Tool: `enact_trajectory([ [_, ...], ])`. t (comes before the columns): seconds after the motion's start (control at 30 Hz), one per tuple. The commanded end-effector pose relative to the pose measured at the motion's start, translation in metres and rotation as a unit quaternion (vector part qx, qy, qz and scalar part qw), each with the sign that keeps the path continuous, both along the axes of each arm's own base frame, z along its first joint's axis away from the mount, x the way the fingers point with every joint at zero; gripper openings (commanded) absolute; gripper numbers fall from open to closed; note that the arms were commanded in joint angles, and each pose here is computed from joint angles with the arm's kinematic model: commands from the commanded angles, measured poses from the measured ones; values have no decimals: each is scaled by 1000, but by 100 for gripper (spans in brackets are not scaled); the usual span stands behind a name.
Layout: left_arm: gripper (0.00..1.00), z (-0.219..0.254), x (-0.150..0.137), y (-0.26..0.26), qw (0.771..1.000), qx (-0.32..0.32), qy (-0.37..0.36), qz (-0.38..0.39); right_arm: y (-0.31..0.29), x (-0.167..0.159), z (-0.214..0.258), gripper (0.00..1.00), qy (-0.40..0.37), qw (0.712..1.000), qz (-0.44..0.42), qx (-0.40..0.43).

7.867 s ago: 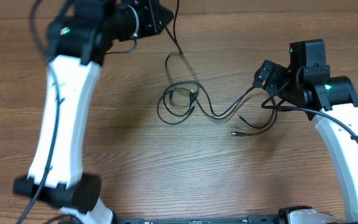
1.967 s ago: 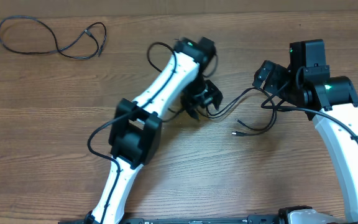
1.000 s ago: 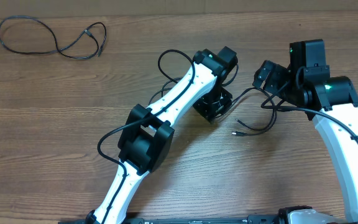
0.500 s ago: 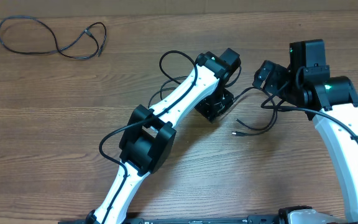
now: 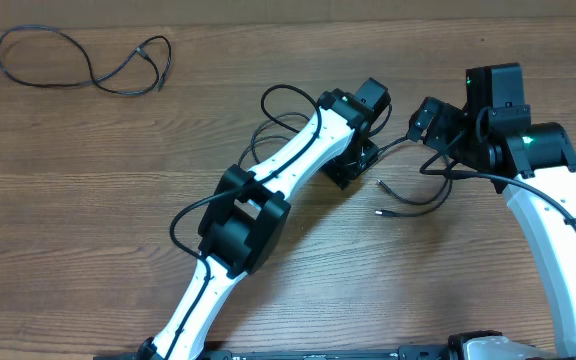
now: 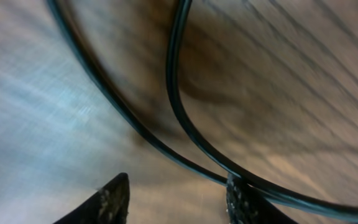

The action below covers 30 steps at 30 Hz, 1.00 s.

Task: Untangle cables

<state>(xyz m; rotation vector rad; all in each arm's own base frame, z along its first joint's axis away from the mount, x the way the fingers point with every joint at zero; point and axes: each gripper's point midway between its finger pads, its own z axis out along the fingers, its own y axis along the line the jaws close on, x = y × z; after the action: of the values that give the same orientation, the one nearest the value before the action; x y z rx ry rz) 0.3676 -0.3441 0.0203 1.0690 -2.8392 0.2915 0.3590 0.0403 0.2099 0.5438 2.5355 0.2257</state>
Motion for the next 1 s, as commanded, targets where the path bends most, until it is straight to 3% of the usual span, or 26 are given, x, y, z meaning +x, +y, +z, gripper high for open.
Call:
enact_trajectory([
  [0.0, 54, -25, 5, 5, 1000, 20, 2, 13, -3, 1, 1, 100, -3, 1000, -3, -5],
  [0.13, 55, -25, 21, 5, 999, 16, -26, 21, -3, 1, 1, 100, -3, 1000, -3, -5],
  [0.37, 47, -25, 30, 16, 999, 15, -31, 5, -3, 1, 1, 100, -3, 1000, -3, -5],
  [0.5, 47, -28, 28, 36, 997, 65, -37, -14, -3, 1, 1, 100, -3, 1000, -3, -5],
  [0.6, 42, -30, 25, 50, 993, 104, -39, -37, -3, 1, 1, 100, -3, 1000, -3, -5],
  [0.7, 55, -32, 22, 56, 989, 124, -39, -66, -3, 1, 1, 100, -3, 1000, -3, -5],
  [0.77, 55, -32, 21, 57, 988, 128, -41, -82, -3, 1, 1, 100, -3, 1000, -3, -5],
  [0.9, 48, -32, 21, 56, 986, 128, -42, -97, -3, 1, 1, 100, -3, 1000, -3, -5],
  [0.97, 38, -33, 19, 56, 986, 128, -38, -98, -3, 1, 1, 100, -3, 1000, -3, -5],
])
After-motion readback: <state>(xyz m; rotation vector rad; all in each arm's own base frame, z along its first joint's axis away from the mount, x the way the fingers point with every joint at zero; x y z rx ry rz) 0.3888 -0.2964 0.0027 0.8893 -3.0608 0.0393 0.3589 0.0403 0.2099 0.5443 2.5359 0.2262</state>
